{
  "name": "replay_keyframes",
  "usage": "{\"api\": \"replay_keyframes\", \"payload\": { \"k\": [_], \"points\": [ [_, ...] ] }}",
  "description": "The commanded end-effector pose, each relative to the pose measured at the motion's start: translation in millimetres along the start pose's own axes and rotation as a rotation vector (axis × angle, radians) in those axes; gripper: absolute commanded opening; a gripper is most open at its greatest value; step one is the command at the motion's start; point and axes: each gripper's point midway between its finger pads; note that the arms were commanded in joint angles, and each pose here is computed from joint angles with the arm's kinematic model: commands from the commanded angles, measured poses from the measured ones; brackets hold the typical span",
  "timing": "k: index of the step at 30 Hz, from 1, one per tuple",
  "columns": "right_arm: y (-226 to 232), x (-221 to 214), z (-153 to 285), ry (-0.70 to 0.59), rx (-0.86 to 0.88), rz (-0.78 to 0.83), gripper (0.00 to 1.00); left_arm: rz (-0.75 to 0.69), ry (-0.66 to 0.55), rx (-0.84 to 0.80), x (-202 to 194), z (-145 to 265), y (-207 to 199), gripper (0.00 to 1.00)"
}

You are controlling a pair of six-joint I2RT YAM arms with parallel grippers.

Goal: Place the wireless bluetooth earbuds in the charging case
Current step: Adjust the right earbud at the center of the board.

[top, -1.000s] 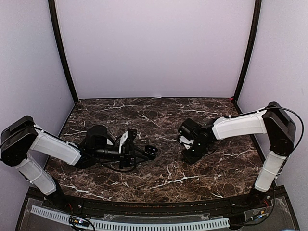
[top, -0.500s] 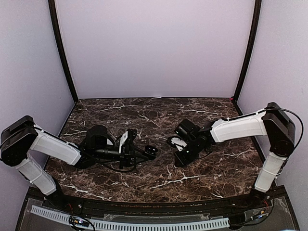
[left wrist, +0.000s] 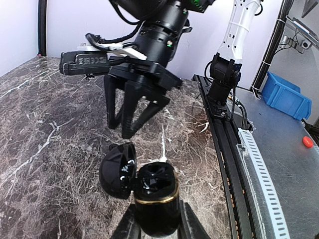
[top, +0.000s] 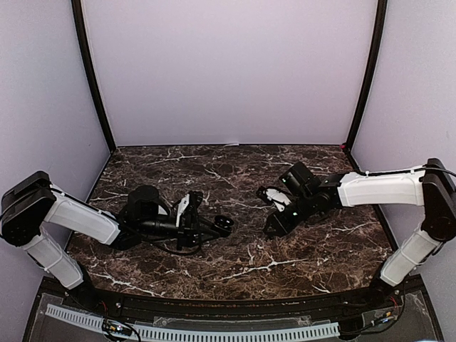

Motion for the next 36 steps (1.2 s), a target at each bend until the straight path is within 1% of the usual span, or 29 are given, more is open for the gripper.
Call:
{"api": "replay_keyframes", "payload": {
  "k": [1, 4, 8, 10, 12, 14, 17, 20, 27, 36],
  "points": [
    [-25.0, 2.1, 5.0, -0.068, -0.001, -0.038, 0.41, -0.030, -0.017, -0.013, 7.4, 4.1, -7.2, 0.10],
    [-19.5, 4.5, 1.0, -0.122, 0.092, -0.084, 0.47, -0.030, -0.017, -0.015, 7.3, 3.7, -7.3, 0.10],
    [-15.7, 13.7, -7.9, -0.193, 0.187, -0.133, 0.49, -0.026, -0.015, -0.020, 6.6, 3.3, -7.7, 0.10],
    [-17.0, 20.3, -10.2, -0.226, 0.222, -0.154, 0.53, -0.027, -0.015, -0.020, 6.6, 3.6, -8.0, 0.10],
    [-19.6, 22.3, -18.2, -0.231, 0.259, -0.178, 0.57, -0.029, -0.016, -0.019, 7.1, 4.0, -8.1, 0.10],
    [-19.5, 21.5, -25.7, -0.220, 0.290, -0.193, 0.58, -0.030, -0.016, -0.019, 7.1, 3.9, -8.1, 0.10],
    [-21.8, 15.7, -35.9, -0.195, 0.317, -0.219, 0.58, -0.028, -0.013, -0.020, 6.8, 3.5, -7.9, 0.10],
    [-19.0, 7.4, -41.6, -0.174, 0.359, -0.241, 0.55, -0.027, -0.013, -0.019, 6.9, 3.4, -7.8, 0.10],
    [-20.5, -9.9, -40.8, -0.151, 0.359, -0.273, 0.52, -0.026, -0.012, -0.021, 6.5, 3.3, -8.0, 0.10],
    [-23.9, -21.7, -33.9, -0.152, 0.336, -0.284, 0.51, -0.026, -0.011, -0.023, 6.2, 3.0, -8.0, 0.10]
  ]
}}
Point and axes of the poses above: each gripper's point midway between its finger pads, its own z axis back along the fingers, its own y axis along the line the jaws close on, x = y × z, and after that the axes turned 3 degrees about z, right-handed
